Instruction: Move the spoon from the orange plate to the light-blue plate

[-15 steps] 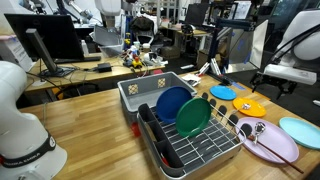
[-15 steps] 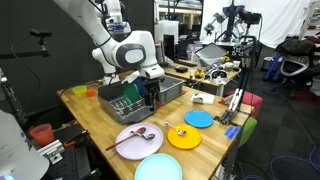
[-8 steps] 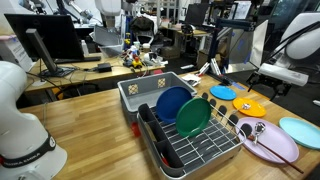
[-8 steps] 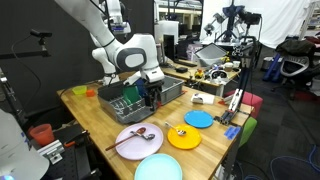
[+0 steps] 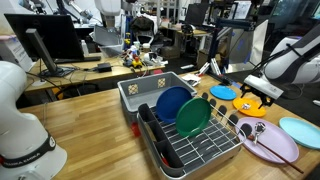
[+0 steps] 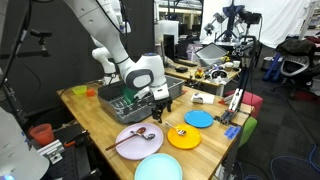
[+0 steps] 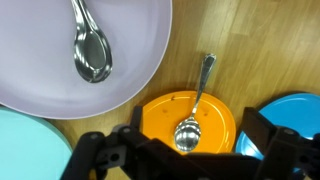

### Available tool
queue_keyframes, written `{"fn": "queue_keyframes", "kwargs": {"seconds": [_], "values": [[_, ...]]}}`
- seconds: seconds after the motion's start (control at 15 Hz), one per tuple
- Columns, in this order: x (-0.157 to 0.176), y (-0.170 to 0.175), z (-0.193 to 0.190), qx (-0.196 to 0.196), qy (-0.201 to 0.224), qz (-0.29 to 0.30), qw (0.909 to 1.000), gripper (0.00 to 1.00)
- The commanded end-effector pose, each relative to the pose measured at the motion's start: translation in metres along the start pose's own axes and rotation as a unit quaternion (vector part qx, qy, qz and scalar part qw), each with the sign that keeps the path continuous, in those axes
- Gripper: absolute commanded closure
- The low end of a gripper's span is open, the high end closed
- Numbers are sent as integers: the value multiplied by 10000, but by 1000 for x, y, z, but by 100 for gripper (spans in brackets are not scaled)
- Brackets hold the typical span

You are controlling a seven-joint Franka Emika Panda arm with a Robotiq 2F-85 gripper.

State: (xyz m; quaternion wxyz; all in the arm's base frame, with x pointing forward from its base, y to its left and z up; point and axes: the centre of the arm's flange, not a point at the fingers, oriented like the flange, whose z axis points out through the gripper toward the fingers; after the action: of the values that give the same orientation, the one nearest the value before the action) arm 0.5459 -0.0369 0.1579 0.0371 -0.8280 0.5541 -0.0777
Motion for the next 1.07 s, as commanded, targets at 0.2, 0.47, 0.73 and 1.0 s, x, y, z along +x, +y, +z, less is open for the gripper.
{"fn": "queue_keyframes", "kwargs": {"seconds": [0.2,0.47,0.73,1.0], "values": [[0,-11,34,-30,-319,489,9983,0],[1,-14,47,-43,-371,617,9974,0],[0,-17,58,-96,-441,604,9972,0],[1,-18,68,-119,-452,611,9970,0]]}}
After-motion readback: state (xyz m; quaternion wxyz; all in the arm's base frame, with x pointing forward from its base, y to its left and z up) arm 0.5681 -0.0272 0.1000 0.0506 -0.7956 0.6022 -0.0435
